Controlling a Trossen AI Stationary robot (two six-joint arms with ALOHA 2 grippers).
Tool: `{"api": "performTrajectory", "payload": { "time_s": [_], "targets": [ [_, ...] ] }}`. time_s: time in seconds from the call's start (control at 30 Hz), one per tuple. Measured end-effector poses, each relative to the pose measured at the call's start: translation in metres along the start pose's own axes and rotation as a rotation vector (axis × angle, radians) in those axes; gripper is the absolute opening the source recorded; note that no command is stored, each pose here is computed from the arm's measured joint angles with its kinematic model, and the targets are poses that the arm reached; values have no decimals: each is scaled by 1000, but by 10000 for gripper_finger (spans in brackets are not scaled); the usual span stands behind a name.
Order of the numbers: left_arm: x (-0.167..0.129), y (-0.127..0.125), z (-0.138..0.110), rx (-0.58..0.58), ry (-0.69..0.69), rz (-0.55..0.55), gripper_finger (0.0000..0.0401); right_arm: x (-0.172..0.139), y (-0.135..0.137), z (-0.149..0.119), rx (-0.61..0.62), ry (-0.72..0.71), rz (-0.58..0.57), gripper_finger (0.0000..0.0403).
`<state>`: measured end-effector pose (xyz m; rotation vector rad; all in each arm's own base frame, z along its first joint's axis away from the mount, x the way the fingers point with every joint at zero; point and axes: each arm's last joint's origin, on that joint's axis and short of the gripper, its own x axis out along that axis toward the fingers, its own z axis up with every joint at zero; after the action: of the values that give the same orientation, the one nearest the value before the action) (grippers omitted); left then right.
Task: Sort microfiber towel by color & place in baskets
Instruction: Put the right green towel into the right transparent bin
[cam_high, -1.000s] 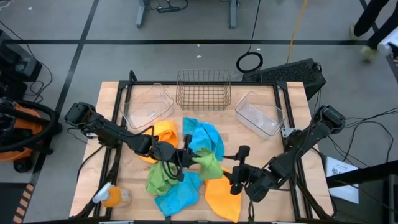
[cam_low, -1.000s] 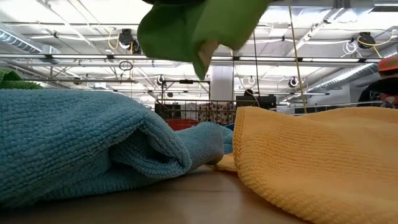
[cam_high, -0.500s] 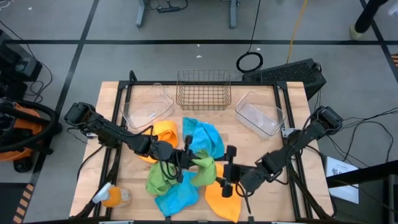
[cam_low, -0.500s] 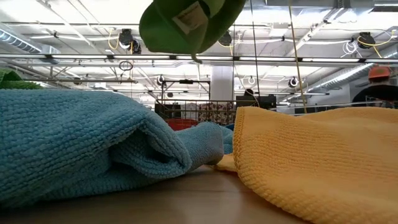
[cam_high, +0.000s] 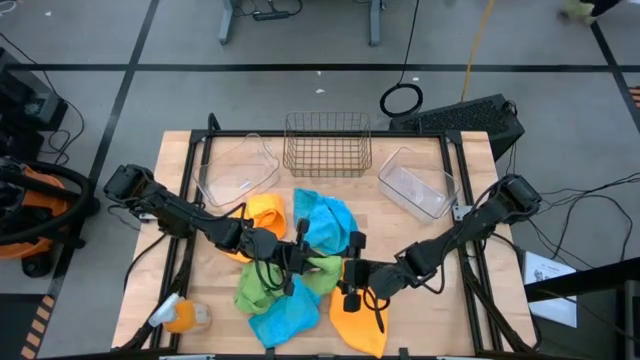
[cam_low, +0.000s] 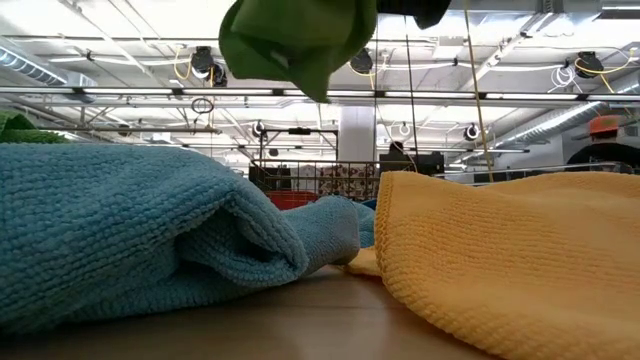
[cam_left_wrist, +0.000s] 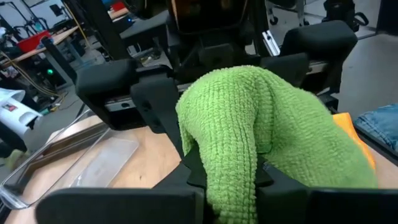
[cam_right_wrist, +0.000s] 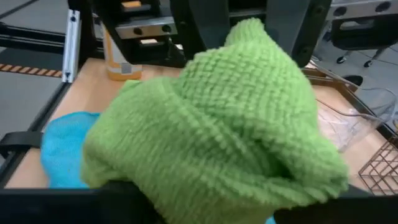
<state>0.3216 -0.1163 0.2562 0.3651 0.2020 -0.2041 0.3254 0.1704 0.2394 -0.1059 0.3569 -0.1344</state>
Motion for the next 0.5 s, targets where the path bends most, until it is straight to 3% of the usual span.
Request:
{"api": "performTrajectory", "payload": {
  "time_s": [0.27,0.37,0.5],
  "targets": [
    [0,-1,0,-23,0,-6,42,0,0,-1,-28,10,-9,23],
    [0,-1,-2,-56,18,0,57,-1,0,-3,-36,26,-12,24],
    [-2,1,-5,-96,80,32,116,-7,-5,-3,-30,69,-20,25]
  ]
}}
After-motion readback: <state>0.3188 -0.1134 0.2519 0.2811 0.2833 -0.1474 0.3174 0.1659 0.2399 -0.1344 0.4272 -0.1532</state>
